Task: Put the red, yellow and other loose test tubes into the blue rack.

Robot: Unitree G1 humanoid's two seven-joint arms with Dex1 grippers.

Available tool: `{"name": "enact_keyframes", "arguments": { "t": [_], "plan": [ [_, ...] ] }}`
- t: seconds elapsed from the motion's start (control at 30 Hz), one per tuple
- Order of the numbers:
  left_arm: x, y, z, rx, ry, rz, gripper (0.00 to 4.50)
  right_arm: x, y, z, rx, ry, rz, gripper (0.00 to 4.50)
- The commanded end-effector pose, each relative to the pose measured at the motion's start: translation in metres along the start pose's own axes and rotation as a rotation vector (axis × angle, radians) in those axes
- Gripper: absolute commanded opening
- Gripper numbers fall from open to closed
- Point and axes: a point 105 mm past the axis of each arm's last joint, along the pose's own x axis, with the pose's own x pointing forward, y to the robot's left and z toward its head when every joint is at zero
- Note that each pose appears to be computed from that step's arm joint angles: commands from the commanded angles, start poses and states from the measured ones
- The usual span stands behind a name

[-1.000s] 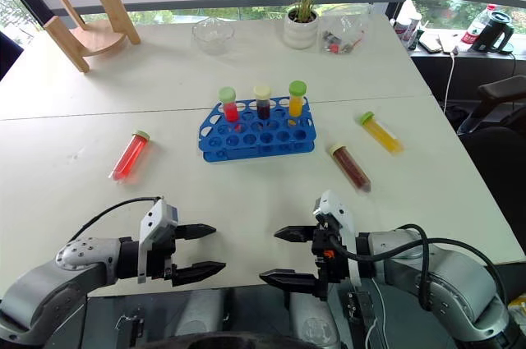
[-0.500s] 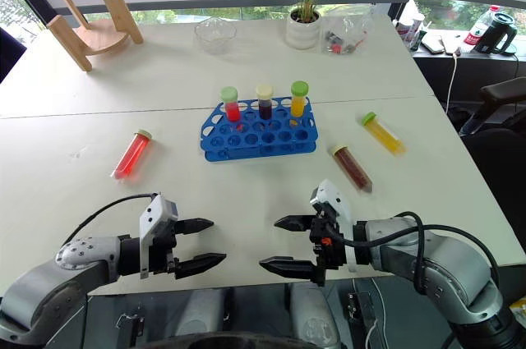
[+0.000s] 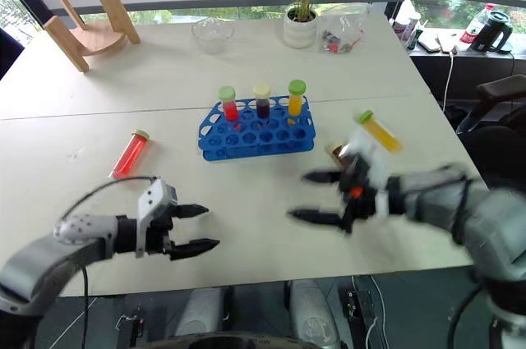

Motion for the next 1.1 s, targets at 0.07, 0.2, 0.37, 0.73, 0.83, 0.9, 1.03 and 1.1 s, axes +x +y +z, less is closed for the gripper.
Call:
{"name": "enact_keyframes", "arguments": {
  "t": [0.07,0.2,0.37,0.73,0.83,0.9,1.03,1.1],
  "plan": [
    [-0.016,0.001,0.051,0.136,-0.066,-0.077,4.43,-0.035,-0.068,0.02,-0.107,0.108,-0.243,4.5],
    [-0.018,0.003,0.077,0.299,-0.053,-0.076,4.43,-0.051,-0.132,-0.008,-0.137,0.405,-0.437,4.5],
    [-0.01,0.002,0.093,0.388,-0.079,-0.079,4.43,-0.041,-0.165,-0.039,-0.072,0.565,-0.447,4.5],
    [-0.002,0.0,0.082,0.349,-0.07,-0.07,4.5,-0.018,-0.182,-0.062,-0.093,0.751,-0.44,3.72],
    [0.0,0.0,0.08,0.338,-0.076,-0.061,4.5,-0.016,-0.178,-0.067,-0.061,0.781,-0.404,2.09],
    [0.001,-0.003,0.077,0.326,-0.08,-0.058,4.5,-0.015,-0.18,-0.069,-0.067,0.789,-0.418,1.17],
    [0.001,-0.006,0.07,0.299,-0.078,-0.048,4.5,-0.015,-0.184,-0.073,-0.117,0.821,-0.448,0.84],
    [-0.001,-0.005,0.067,0.284,-0.071,-0.036,4.5,-0.015,-0.186,-0.064,-0.127,0.766,-0.451,0.84]
  ]
}}
